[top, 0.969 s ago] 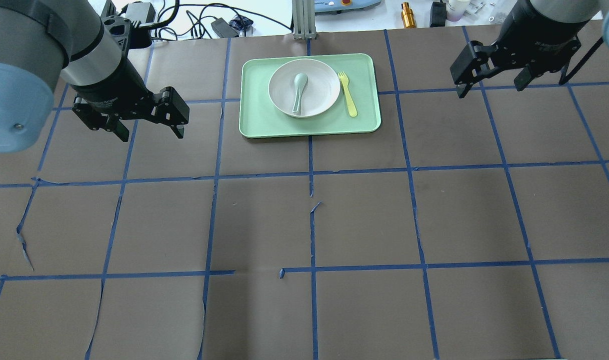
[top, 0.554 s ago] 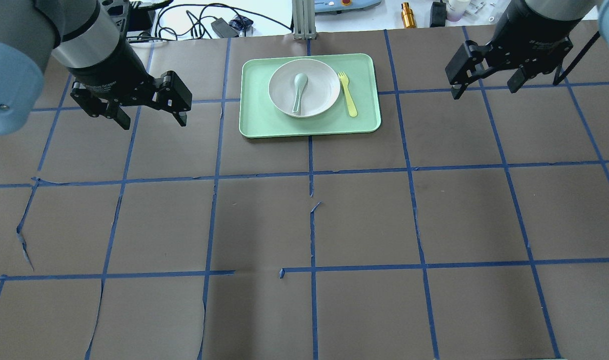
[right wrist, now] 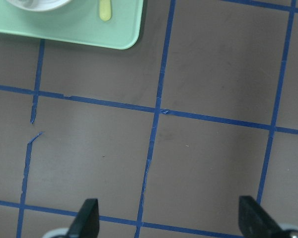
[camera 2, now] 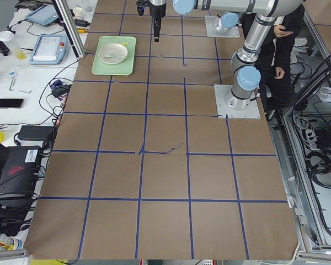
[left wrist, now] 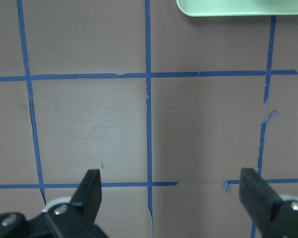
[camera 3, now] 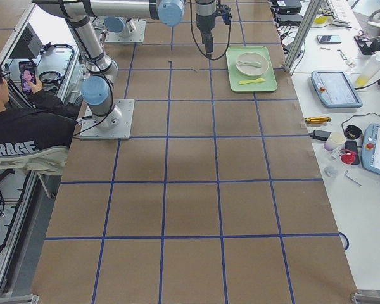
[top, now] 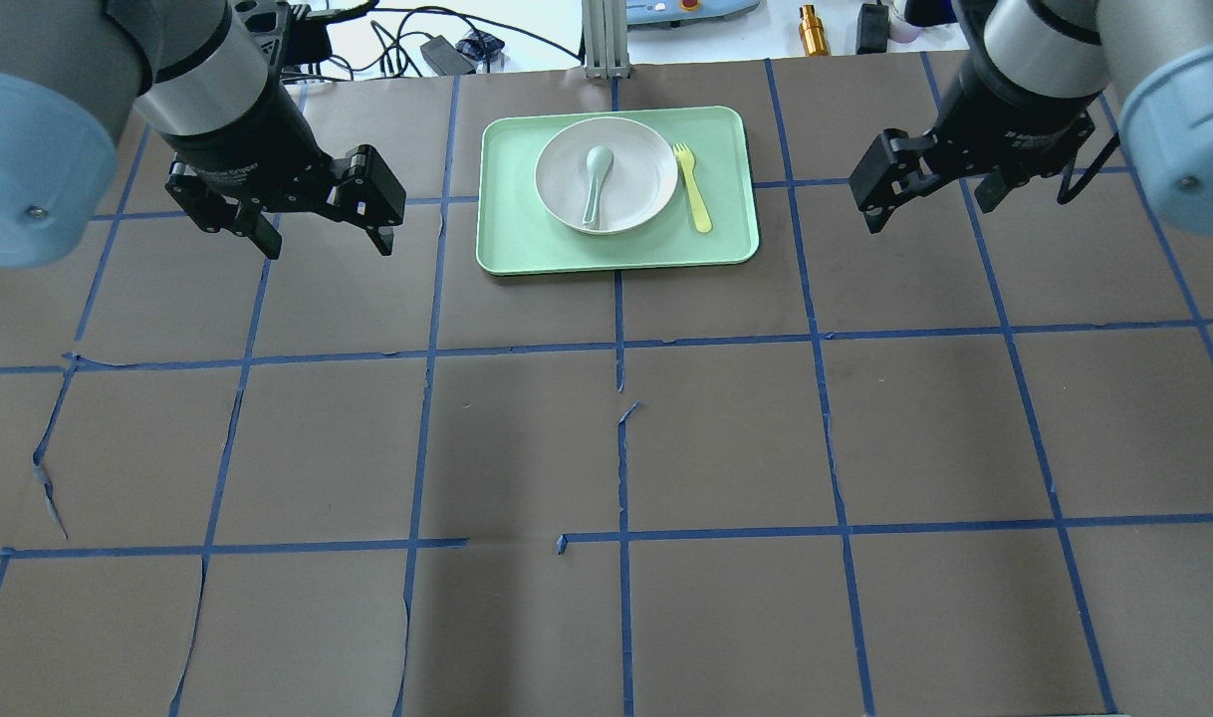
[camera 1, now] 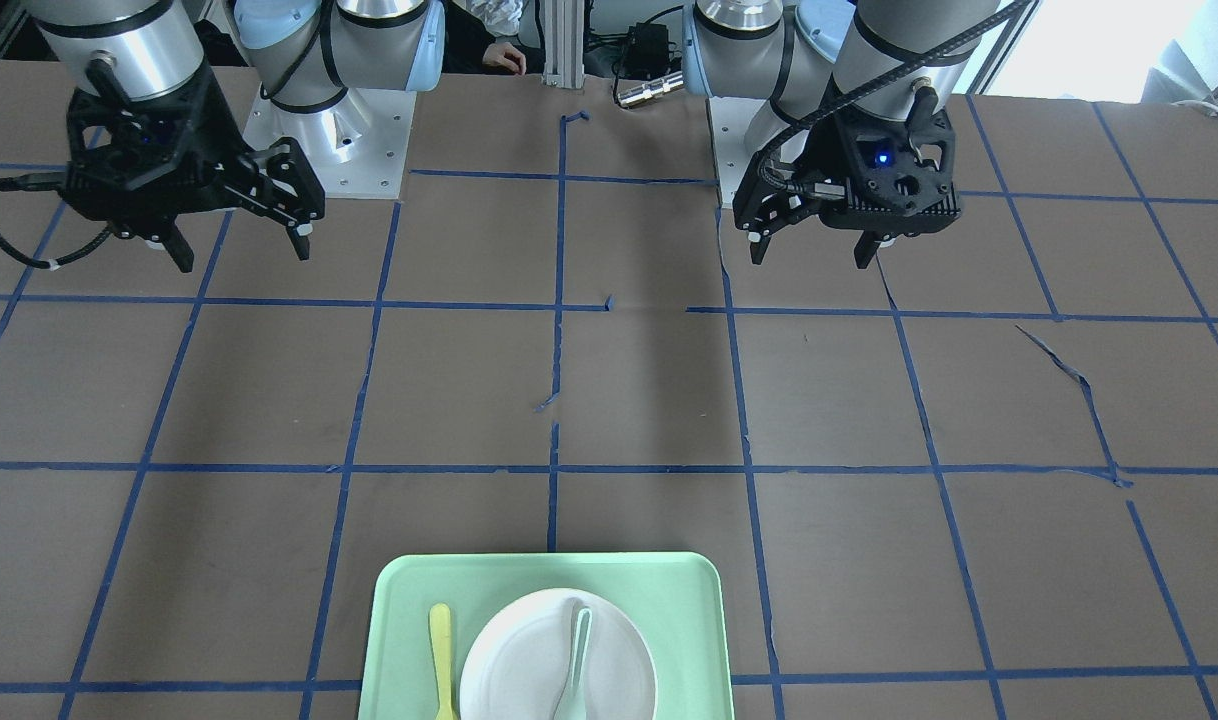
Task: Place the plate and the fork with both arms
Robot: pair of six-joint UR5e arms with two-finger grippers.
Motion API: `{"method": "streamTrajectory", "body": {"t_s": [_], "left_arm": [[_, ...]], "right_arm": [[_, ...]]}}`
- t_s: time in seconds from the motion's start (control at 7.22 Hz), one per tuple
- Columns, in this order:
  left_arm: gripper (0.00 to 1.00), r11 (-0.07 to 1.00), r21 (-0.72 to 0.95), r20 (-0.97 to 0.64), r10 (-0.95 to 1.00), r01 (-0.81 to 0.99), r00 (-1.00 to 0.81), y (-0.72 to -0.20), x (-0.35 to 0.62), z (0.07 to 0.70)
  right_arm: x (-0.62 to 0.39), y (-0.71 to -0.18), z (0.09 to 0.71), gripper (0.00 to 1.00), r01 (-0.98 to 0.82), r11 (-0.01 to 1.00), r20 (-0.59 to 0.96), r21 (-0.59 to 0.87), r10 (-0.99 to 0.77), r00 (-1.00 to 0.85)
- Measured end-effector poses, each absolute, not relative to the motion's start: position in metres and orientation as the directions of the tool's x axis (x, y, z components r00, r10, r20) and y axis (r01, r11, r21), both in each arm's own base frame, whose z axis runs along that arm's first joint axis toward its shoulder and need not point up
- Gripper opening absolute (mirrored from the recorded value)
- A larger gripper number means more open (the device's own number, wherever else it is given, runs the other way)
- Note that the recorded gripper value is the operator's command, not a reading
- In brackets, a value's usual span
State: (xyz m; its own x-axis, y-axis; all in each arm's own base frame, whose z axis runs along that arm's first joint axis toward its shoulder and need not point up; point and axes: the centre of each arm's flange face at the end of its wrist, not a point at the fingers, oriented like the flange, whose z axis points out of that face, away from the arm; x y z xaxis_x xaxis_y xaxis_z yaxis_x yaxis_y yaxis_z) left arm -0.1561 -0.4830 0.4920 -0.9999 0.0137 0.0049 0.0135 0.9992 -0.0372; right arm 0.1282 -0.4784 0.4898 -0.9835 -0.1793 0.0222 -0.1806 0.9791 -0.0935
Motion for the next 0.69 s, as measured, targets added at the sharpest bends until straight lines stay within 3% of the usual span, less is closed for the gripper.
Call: {"method": "streamTrajectory", "body": {"t_s": [0.69], "left_arm": [[1.00,0.999,-0.034,-0.005,0.017,0.017,-1.000,-0.4821,-0.1565,0.4897]], "right_arm": [[0.1428,-0.4728,0.4872,1.00,-0.213,0.974,0.065,-0.080,-0.208,-0.976]]}}
